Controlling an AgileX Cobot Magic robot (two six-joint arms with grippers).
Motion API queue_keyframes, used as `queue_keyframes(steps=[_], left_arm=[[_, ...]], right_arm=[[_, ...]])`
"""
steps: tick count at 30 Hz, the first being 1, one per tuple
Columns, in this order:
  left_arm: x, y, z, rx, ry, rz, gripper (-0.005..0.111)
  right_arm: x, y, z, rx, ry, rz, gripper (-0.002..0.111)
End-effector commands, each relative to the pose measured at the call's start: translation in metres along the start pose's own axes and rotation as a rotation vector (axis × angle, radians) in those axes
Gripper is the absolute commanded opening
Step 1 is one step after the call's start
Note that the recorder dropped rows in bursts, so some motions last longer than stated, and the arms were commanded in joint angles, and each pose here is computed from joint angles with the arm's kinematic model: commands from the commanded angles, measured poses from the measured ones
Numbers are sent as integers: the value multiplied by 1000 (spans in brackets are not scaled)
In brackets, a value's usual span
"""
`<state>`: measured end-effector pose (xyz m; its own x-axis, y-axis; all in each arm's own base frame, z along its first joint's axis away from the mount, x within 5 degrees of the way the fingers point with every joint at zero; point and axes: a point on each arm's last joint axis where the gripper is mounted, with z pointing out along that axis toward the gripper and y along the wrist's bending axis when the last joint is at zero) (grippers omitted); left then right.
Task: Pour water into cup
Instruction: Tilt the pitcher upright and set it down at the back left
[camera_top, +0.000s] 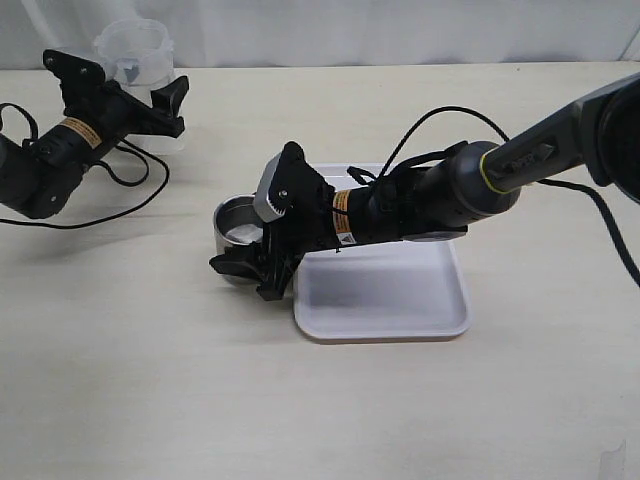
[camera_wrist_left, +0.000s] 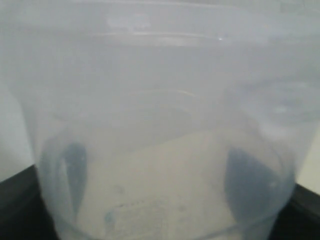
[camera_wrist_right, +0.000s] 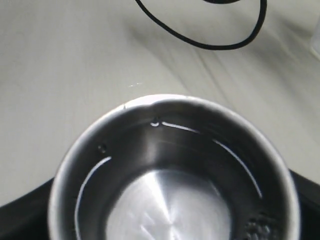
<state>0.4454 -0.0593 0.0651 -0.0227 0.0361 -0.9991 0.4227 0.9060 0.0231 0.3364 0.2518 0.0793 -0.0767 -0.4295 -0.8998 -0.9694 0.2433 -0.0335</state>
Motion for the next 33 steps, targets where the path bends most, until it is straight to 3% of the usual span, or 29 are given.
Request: queue_keyframes(steps=[1,9,13,16,23,29,33], left_arm=[[-4,1,1,7,-27,2,67],[-1,2,1,3,8,3,69],[-1,3,1,-10,10,-3,96],[2,1,-1,-4,24,-4,104],[4,5,-18,3,-37,-12,104],[20,14,-42,-38,38,-41,104],[16,10,-55,-46,65,32,104]], right_arm=[[-10,-1,-1,-6,-49,-5,4],[-10,-1,-1,-6,-49,-5,4],[-10,-1,-1,-6,-49,-5,4],[-10,-1,-1,-6,-49,-5,4],[-10,-1,-1,-6,-47,-5,4],[-10,-1,-1,-6,-47,-5,4],[-10,-1,-1,-6,-47,-5,4]])
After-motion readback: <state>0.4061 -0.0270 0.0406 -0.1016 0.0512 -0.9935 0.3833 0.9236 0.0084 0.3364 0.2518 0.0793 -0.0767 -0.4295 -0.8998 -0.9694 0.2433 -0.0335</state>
